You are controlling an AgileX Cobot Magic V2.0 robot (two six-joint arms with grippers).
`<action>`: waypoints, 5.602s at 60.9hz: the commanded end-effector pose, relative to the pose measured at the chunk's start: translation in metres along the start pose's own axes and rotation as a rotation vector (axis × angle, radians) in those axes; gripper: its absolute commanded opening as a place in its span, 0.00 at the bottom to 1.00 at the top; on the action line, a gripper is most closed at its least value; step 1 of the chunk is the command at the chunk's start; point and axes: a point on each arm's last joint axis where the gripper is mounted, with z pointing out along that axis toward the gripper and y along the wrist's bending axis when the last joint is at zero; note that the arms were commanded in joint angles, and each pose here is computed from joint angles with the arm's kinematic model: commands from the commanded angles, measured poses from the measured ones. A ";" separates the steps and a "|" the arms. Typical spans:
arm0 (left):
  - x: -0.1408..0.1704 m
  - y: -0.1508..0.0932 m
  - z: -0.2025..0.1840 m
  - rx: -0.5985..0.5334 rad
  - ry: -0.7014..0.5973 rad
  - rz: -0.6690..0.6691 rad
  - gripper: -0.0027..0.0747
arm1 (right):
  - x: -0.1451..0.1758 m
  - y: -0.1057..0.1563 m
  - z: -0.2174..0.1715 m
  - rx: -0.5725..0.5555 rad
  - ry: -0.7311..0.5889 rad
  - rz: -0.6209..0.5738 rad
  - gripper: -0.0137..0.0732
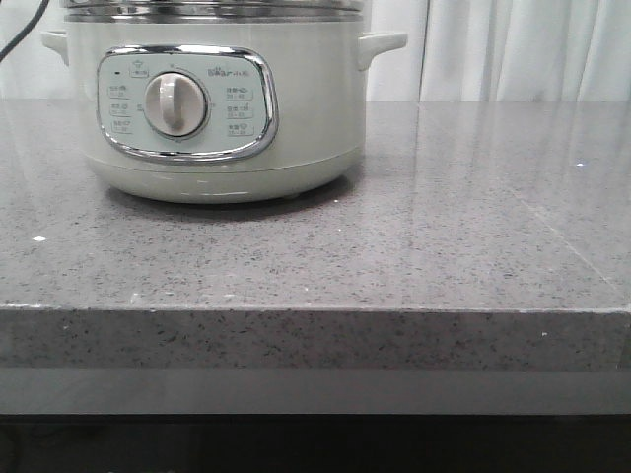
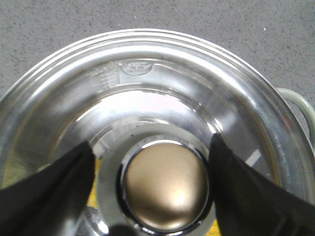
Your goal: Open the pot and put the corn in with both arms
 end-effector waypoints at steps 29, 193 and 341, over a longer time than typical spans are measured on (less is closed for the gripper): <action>0.000 -0.016 -0.134 -0.017 -0.309 0.041 0.35 | -0.015 -0.001 -0.004 0.014 -0.102 -0.008 0.03; 0.386 0.000 -0.155 -0.390 -0.889 0.044 0.01 | -0.014 -0.001 -0.004 0.014 -0.099 -0.008 0.03; 0.425 0.027 -0.074 -0.528 -0.890 -0.078 0.01 | 0.165 -0.015 0.001 0.203 -0.250 0.022 0.03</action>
